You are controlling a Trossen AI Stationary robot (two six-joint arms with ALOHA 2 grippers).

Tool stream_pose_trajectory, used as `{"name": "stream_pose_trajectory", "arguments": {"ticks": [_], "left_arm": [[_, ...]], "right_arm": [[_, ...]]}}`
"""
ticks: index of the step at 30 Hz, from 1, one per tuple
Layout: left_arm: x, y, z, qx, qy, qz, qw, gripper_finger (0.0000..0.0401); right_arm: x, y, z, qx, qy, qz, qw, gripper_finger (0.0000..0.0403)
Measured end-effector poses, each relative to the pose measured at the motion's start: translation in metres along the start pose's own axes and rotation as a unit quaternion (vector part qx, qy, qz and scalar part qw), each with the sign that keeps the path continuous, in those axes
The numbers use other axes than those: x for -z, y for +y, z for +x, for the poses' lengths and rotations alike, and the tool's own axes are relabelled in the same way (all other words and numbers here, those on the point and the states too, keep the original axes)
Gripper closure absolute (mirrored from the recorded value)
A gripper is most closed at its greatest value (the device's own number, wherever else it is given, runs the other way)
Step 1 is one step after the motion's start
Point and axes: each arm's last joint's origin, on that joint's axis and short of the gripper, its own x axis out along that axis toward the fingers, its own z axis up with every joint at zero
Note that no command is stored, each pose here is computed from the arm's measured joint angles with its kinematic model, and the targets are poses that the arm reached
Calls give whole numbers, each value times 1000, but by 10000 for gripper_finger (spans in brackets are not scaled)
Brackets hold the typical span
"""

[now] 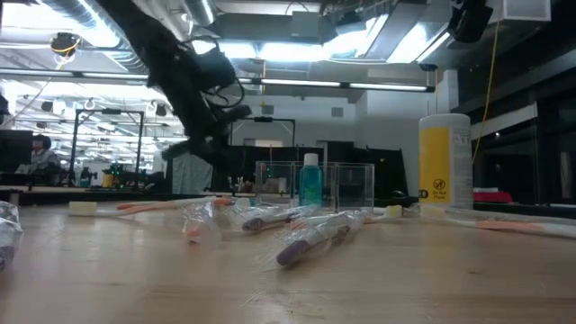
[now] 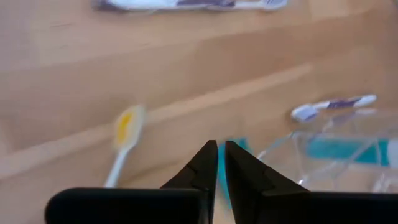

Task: Pick & Place toothbrushing station
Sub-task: Put the blue mouthwash into the middle section of the transparent organizer

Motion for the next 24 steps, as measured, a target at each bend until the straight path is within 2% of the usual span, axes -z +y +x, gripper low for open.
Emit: {"name": "stream_pose_trajectory", "arguments": {"ticks": [6, 10, 15, 20, 24], "left_arm": [[0, -5, 37, 6, 40, -15, 999, 393], [1, -10, 52, 2, 58, -16, 998, 392], [11, -12, 58, -13, 86, -9, 996, 392], [30, -15, 55, -57, 122, 12, 991, 397], [50, -27, 52, -66, 137, 24, 988, 395]], "right_arm": [[0, 0, 0, 1, -1, 7, 1000, 151], [0, 0, 0, 1, -1, 13, 1000, 151], [1, 1, -1, 0, 2, 19, 1000, 151], [3, 3, -3, -2, 6, 14, 1000, 151], [5, 5, -5, 1, 4, 12, 1000, 151]]}}
